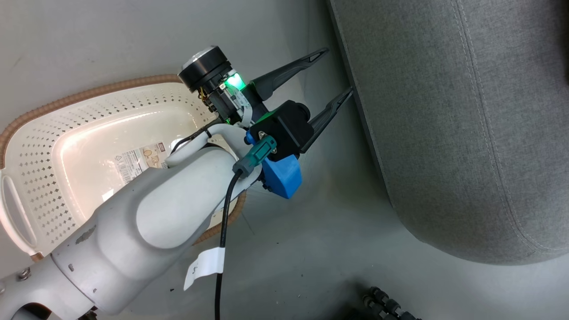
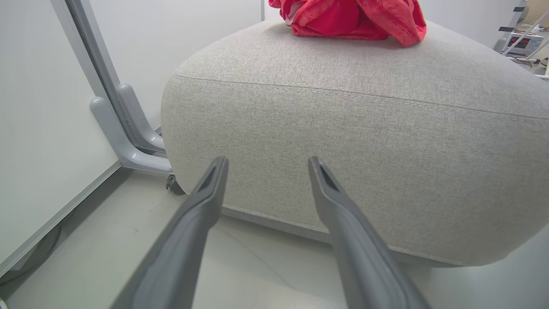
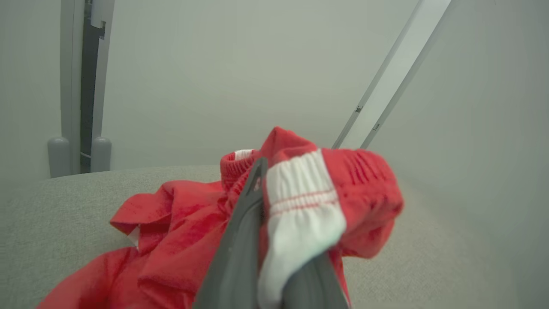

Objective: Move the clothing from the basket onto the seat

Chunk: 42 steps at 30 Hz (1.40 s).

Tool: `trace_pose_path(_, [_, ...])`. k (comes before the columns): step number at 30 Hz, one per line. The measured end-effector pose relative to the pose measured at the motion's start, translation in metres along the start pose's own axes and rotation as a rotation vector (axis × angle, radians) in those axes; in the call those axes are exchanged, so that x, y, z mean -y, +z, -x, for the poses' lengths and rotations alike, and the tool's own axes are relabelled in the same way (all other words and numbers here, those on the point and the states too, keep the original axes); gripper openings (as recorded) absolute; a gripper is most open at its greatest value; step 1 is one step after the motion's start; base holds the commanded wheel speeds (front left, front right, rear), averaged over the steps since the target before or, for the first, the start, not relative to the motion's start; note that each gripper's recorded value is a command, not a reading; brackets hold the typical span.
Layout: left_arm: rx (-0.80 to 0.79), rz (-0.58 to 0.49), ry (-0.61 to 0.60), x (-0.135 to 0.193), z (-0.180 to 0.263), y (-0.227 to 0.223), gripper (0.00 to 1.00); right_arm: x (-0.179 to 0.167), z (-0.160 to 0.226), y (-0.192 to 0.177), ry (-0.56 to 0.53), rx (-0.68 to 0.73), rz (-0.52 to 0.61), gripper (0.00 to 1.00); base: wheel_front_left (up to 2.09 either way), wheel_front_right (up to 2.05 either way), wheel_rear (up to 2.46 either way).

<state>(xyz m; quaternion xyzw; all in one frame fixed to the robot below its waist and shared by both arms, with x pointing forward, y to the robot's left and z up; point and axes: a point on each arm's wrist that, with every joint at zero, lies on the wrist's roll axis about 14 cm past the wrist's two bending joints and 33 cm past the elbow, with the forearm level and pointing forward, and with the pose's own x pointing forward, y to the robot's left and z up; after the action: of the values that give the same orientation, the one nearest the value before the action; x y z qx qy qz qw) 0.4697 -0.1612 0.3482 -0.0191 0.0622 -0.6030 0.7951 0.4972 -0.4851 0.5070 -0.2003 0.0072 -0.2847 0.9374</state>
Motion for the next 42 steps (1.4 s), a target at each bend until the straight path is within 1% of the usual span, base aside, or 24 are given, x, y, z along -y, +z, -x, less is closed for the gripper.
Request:
trace_pose_path(6, [0.002, -0.005, 0.000, -0.001, 0.001, 0.002, 1.00, -0.020, 0.012, -0.032, 0.021, -0.097, -0.004, 0.00, 0.00, 0.00, 0.00])
trace_pose_path(9, [0.005, -0.008, 0.003, -0.001, 0.000, 0.004, 1.00, -0.029, 0.012, -0.037, 0.030, -0.118, -0.011, 0.00, 0.00, 0.00, 0.00])
trace_pose_path(10, [0.005, -0.010, 0.001, -0.001, 0.000, 0.005, 1.00, -0.029, 0.012, -0.035, 0.028, -0.114, -0.014, 0.76, 0.00, 0.00, 0.00])
trace_pose_path(11, [0.007, -0.012, 0.000, 0.000, 0.000, 0.006, 1.00, -0.029, 0.011, -0.033, 0.026, -0.109, -0.014, 1.00, 0.00, 0.00, 0.00])
trace_pose_path(17, [0.029, -0.028, 0.005, 0.004, 0.002, 0.021, 1.00, -0.016, 0.025, -0.023, 0.014, -0.092, -0.022, 1.00, 0.00, 0.00, 0.00])
trace_pose_path(25, [0.074, -0.049, 0.028, 0.019, 0.005, 0.058, 1.00, 0.016, 0.087, -0.025, 0.030, -0.116, -0.032, 1.00, 0.00, 0.00, 0.00])
trace_pose_path(28, [0.083, -0.054, 0.054, 0.022, 0.010, 0.071, 1.00, 0.021, 0.104, -0.019, 0.052, -0.110, -0.039, 1.00, 0.00, 0.00, 0.00])
trace_pose_path(36, [0.114, -0.060, 0.186, 0.020, 0.034, 0.107, 1.00, 0.005, 0.121, 0.028, 0.151, 0.017, -0.088, 1.00, 0.00, 0.00, 0.00])
trace_pose_path(41, [0.176, -0.070, 0.315, 0.008, 0.062, 0.137, 1.00, -0.030, 0.127, 0.059, 0.261, 0.104, -0.130, 1.00, 0.00, 0.00, 0.00])
trace_pose_path(42, [0.184, -0.077, 0.377, 0.001, 0.079, 0.142, 1.00, -0.047, 0.132, 0.070, 0.310, 0.132, -0.152, 1.00, 0.00, 0.00, 0.00])
